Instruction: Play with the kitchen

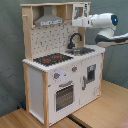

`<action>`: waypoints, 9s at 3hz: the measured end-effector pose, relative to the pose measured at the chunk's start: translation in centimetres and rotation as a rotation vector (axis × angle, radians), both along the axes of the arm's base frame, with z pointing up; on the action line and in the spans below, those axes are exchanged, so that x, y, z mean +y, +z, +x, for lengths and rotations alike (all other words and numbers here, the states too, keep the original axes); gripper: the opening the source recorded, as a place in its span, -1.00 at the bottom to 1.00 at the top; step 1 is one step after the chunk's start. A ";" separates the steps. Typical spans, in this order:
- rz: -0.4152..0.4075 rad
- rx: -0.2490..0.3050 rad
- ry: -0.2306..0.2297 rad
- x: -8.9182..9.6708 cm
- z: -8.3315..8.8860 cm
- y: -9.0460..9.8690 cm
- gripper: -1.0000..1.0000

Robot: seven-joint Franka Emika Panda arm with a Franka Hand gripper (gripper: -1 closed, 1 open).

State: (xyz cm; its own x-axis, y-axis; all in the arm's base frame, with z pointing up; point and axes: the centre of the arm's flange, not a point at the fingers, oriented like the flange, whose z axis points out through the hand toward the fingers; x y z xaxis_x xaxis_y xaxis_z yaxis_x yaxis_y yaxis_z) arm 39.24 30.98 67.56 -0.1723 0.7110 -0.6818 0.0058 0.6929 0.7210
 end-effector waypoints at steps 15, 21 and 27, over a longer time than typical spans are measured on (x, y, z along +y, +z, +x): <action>-0.091 -0.101 -0.134 9.0 -32.8 -35.4 1.00; 0.070 -0.042 -0.047 18.1 -27.9 -29.5 1.00; 0.019 -0.173 0.003 13.4 -25.2 -11.3 1.00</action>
State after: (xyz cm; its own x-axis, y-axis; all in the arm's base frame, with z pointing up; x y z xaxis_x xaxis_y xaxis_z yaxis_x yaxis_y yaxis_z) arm 14.03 44.41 56.31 -0.0555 0.7235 -0.6881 -0.1214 0.6792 0.7238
